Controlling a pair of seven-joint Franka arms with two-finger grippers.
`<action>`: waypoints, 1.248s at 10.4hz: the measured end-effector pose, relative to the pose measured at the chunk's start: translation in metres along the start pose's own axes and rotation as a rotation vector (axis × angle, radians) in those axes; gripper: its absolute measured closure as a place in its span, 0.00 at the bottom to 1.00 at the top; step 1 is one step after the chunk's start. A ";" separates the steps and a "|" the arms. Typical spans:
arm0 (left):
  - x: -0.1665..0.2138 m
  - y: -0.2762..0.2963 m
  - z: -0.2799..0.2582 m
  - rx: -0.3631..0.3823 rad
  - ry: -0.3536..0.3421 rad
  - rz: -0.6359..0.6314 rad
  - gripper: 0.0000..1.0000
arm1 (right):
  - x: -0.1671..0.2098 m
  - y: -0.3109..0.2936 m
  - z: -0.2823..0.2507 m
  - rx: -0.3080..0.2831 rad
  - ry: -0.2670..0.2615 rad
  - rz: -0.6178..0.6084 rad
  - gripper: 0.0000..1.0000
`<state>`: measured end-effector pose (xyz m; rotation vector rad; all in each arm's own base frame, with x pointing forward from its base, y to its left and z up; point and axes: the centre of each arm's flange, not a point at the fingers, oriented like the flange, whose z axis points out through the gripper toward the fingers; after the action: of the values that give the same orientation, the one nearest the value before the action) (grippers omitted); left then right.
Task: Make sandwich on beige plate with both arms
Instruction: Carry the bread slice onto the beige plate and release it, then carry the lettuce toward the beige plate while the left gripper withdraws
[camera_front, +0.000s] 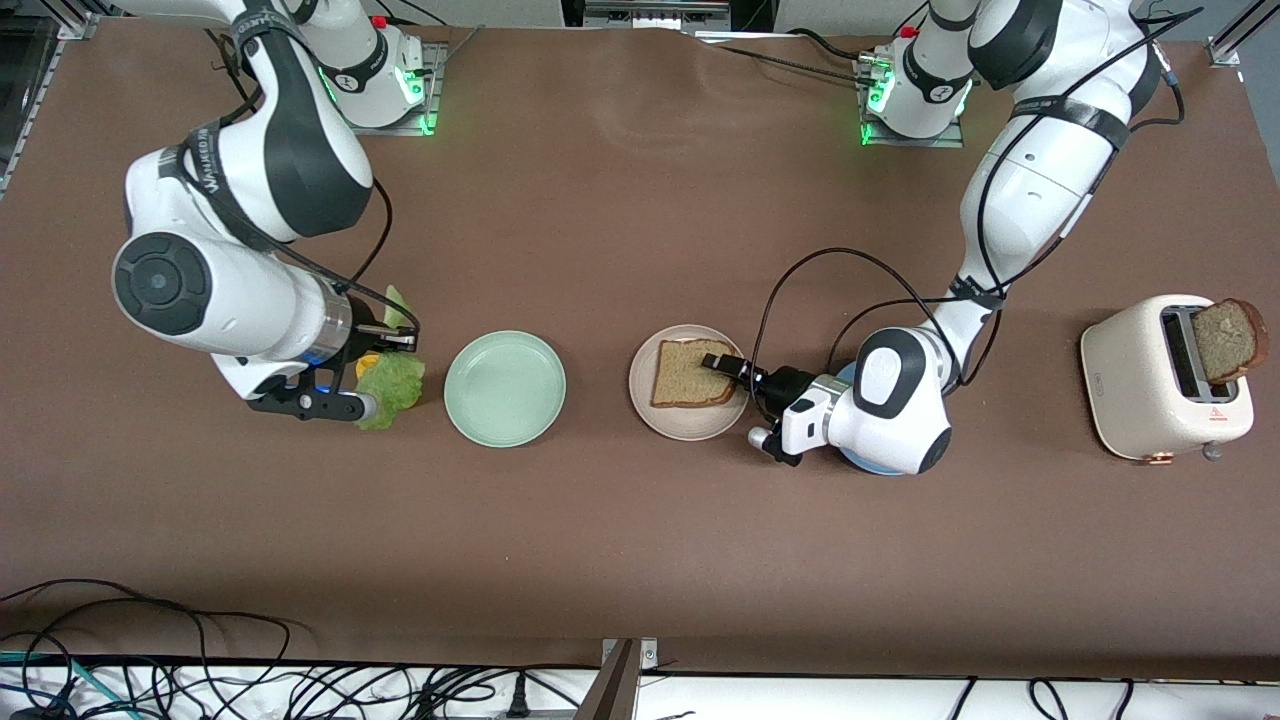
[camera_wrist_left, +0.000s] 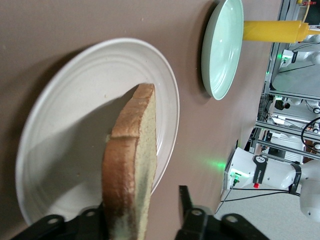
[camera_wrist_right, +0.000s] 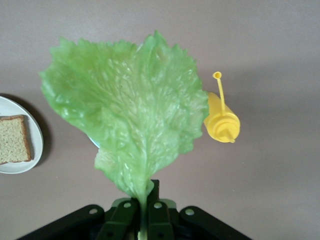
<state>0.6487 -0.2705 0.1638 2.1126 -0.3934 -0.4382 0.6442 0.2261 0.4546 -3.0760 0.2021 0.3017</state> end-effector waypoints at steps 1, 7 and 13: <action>0.002 -0.003 -0.015 0.045 0.011 0.034 0.26 | -0.001 -0.007 0.002 0.004 0.011 0.022 0.95; -0.005 0.017 -0.129 0.306 0.071 0.138 0.00 | -0.033 -0.106 0.037 0.030 0.072 0.129 0.95; -0.054 0.110 -0.245 0.712 0.057 0.129 0.00 | -0.057 -0.203 0.117 0.104 0.146 0.257 0.95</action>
<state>0.6988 -0.1277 0.3924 2.7533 -0.7277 -0.1669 0.5938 0.4405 0.3573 -2.9682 0.6013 0.0718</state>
